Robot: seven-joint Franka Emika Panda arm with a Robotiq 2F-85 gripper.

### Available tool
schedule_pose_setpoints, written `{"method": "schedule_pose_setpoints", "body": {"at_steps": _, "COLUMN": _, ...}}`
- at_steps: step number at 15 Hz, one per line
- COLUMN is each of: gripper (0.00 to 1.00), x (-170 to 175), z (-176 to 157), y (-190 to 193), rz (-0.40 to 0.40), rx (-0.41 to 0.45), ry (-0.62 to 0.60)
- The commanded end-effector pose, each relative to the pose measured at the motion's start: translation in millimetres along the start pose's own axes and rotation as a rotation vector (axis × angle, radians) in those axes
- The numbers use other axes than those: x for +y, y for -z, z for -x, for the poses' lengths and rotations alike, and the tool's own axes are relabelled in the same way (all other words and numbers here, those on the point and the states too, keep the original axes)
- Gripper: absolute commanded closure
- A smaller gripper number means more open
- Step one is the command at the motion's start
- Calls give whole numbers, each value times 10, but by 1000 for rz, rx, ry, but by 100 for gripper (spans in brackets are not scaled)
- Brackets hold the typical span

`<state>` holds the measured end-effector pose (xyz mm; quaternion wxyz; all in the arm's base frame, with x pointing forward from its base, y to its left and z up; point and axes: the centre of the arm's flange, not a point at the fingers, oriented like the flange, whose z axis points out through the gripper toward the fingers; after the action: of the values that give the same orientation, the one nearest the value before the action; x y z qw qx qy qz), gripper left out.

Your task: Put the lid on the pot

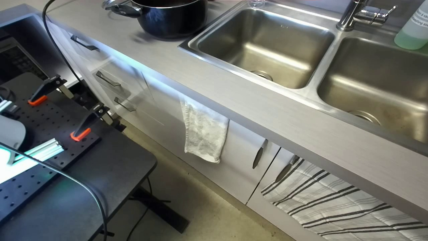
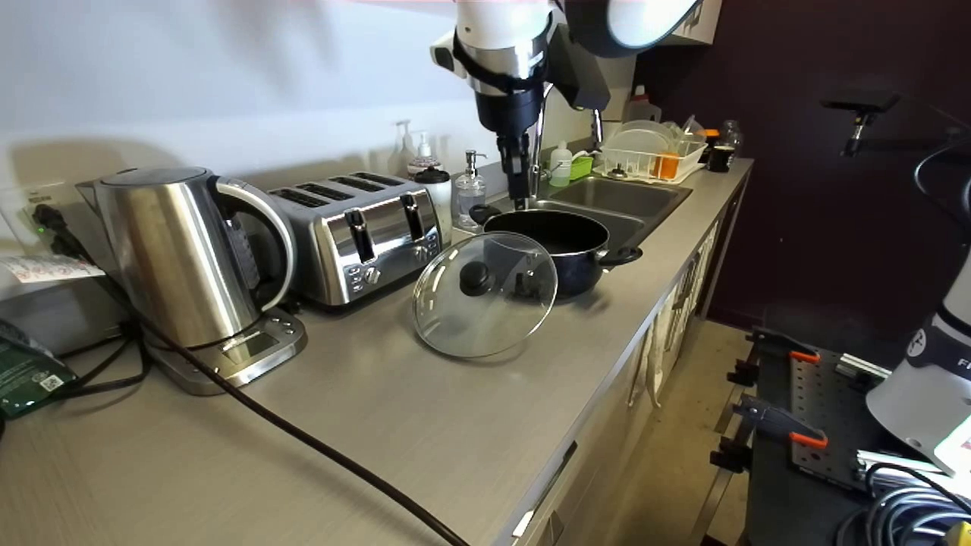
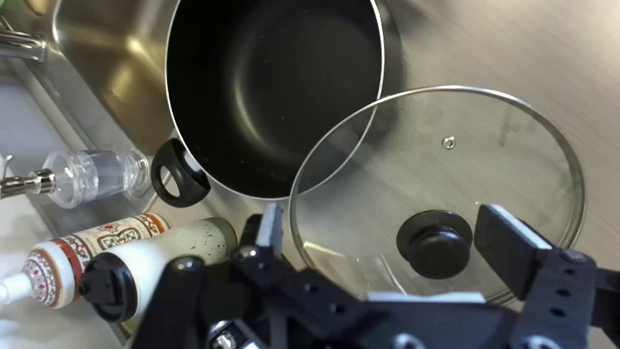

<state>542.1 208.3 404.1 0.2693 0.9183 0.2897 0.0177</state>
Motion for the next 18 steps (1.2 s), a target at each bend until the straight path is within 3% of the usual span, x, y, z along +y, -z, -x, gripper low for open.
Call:
{"method": "schedule_pose_setpoints", "body": {"at_steps": 1, "gripper": 0, "x": -73, "z": -477, "y": -83, "rz": 26, "rx": -23, "ry": -18}}
{"method": "schedule_pose_setpoints", "body": {"at_steps": 10, "gripper": 0, "x": -211, "z": -878, "y": -516, "rz": -14, "rx": -93, "ry": -33}}
{"method": "schedule_pose_setpoints", "body": {"at_steps": 18, "gripper": 0, "x": -454, "z": -979, "y": -731, "rz": -28, "rx": -138, "ry": -1}}
